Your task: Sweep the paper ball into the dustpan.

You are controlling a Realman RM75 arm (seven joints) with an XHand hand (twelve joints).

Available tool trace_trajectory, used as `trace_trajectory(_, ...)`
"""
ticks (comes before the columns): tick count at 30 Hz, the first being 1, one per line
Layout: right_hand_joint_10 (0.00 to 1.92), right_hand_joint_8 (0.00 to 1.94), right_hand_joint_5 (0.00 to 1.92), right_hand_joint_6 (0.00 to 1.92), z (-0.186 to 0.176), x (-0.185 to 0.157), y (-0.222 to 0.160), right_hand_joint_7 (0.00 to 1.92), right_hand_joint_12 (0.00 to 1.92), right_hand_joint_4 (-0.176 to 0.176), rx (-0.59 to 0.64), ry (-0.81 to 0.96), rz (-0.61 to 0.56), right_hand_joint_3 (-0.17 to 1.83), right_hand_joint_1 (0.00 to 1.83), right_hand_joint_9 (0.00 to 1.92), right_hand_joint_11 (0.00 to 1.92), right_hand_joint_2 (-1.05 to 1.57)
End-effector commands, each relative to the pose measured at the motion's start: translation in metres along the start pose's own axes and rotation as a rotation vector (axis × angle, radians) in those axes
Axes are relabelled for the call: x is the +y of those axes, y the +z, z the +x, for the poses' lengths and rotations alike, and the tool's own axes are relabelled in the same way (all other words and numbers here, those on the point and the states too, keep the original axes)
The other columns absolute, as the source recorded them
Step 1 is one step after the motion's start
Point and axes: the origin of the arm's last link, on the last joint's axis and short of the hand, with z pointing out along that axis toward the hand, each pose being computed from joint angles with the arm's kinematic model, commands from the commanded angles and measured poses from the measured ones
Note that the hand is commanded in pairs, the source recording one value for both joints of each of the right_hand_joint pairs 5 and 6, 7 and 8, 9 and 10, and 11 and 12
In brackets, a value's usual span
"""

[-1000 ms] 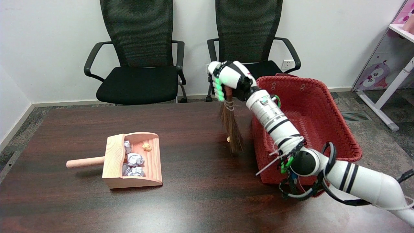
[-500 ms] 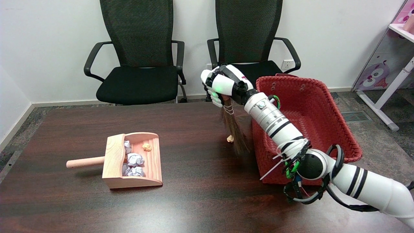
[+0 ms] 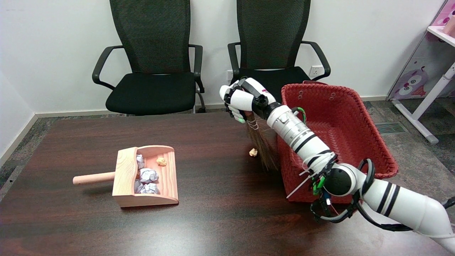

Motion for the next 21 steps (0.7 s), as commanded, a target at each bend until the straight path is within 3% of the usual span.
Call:
trace_trajectory(1, 1.92, 1.92, 1.92, 1.92, -0.006, 0.027, 0.023, 1.92, 1.92, 0.024, -0.003, -0.047, -0.068, 1.77, 0.89, 1.92, 1.92, 1.57)
trace_trajectory(13, 1.92, 1.92, 1.92, 1.92, -0.033, 0.024, 0.037, 1.92, 1.92, 0.016, 0.027, 0.034, -0.04, 1.83, 0.81, 1.92, 1.92, 1.56)
trace_trajectory(21, 1.92, 1.92, 1.92, 1.92, -0.061, 0.043, 0.03, 1.92, 1.92, 0.01, 0.063, 0.261, -0.087, 1.83, 0.84, 1.92, 1.92, 1.37)
